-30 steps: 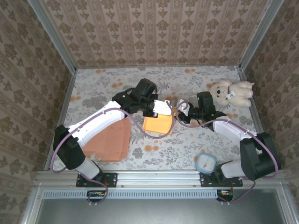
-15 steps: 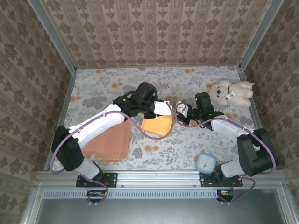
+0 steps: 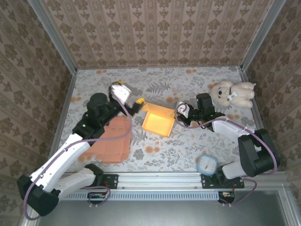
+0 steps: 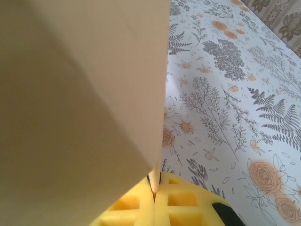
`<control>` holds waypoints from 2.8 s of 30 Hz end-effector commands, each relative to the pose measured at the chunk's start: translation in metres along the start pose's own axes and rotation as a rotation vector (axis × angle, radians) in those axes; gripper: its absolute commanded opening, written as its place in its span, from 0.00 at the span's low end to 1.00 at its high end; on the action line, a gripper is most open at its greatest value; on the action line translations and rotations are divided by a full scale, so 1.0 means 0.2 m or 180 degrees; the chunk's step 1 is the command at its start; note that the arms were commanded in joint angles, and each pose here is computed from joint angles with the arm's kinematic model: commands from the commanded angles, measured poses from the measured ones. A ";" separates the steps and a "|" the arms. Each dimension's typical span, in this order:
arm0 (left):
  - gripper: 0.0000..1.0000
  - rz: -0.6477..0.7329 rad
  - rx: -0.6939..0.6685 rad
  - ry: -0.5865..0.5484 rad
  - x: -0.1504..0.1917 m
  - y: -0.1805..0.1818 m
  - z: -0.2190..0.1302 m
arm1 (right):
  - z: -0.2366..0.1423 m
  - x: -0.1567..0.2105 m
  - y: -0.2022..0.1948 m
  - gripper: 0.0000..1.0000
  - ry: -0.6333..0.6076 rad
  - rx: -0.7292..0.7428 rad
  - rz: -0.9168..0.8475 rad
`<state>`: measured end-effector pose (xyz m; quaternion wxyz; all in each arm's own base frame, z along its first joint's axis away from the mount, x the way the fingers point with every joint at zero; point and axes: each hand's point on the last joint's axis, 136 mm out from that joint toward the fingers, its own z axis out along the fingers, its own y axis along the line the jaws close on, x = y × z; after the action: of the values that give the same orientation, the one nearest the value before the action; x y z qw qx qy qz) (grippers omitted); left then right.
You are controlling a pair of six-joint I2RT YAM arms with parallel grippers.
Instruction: Fold the paper box
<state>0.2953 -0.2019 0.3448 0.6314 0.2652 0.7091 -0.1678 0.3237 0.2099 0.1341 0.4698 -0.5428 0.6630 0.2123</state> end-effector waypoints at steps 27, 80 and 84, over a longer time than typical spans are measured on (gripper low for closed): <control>1.00 -0.3876 -0.0750 0.2590 0.86 -0.08 0.59 | 0.05 0.03 0.01 0.05 0.0115 -0.0075 -0.0191; 0.63 -0.3674 -0.1017 0.2906 1.08 -0.51 0.45 | 0.07 0.14 0.10 0.23 0.0876 0.0080 -0.0317; 0.62 -0.3623 -0.0986 0.2939 1.08 -0.54 0.46 | 0.09 0.14 0.11 0.23 0.0901 0.0066 -0.0338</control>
<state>0.2988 -0.2922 0.0949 0.1165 -0.2025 0.9462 -0.2238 0.3091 0.2093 0.0852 0.3747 -0.5943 0.7037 0.1054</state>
